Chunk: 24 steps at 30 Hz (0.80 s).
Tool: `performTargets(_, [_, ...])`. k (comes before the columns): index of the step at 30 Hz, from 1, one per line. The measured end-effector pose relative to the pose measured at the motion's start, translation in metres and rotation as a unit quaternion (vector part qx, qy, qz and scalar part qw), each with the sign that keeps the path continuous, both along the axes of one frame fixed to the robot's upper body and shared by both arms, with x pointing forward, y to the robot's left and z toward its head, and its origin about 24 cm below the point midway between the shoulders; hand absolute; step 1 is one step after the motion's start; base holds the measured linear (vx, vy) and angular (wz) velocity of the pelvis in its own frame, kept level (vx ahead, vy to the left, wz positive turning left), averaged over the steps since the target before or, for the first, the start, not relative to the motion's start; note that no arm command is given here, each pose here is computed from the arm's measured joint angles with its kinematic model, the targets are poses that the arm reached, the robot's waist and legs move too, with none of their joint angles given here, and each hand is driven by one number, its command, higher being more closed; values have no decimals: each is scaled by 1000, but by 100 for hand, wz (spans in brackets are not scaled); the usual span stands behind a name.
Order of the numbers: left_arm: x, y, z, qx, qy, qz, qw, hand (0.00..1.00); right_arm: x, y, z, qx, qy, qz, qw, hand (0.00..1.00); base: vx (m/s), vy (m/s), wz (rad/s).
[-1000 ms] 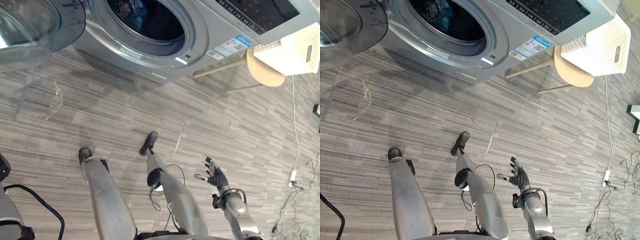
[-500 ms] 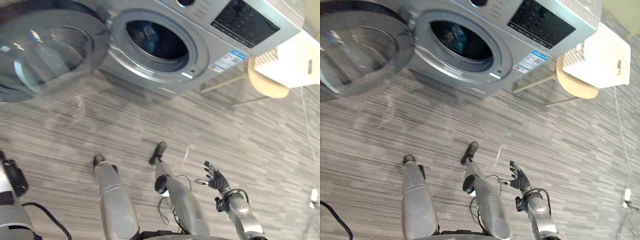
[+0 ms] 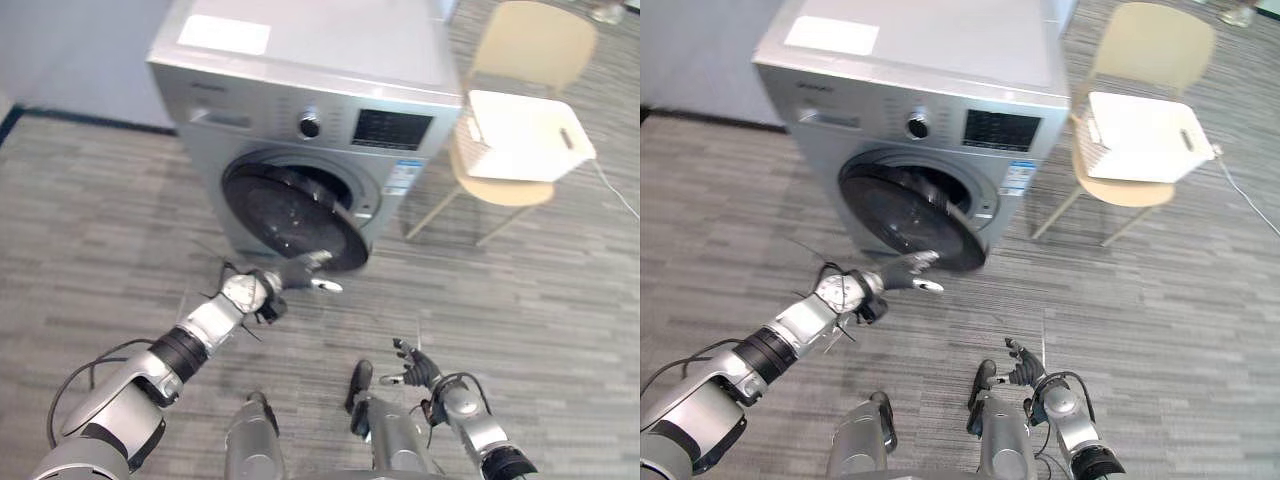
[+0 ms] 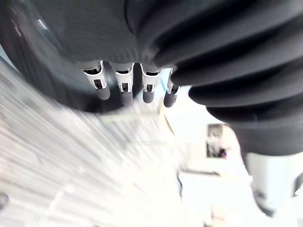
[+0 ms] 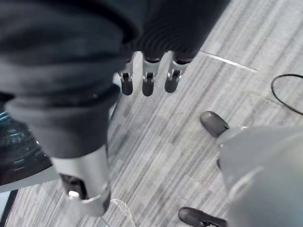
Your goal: Pick up the laundry basket with both hands and put the clothes into the washing machine.
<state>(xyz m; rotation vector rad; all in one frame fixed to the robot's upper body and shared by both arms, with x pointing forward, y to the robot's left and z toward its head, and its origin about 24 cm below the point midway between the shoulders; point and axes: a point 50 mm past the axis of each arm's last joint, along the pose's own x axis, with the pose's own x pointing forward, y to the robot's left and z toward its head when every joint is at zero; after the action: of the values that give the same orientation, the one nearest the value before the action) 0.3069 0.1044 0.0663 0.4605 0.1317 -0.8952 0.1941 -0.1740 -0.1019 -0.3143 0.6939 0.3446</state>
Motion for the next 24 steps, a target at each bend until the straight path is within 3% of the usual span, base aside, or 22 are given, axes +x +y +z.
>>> performTargets(6, [-16,15,13,-65,-13,4,998,0,-61,-29,-31,-47,108,-8,993,0,213,-15,-25])
performTargets(13, [-69,34,-25,-73,72,-11,995,0,-70,-39,-34,-71,119,-4,990,0,91,4,1])
performTargets(20, [-150,57,-98,-12,221,1,975,0,-72,-44,-35,-68,121,-26,990,0,-24,16,-1])
performTargets(24, [-194,46,-158,102,273,-24,956,0,-67,-39,-32,-58,107,-30,992,0,-100,10,-17])
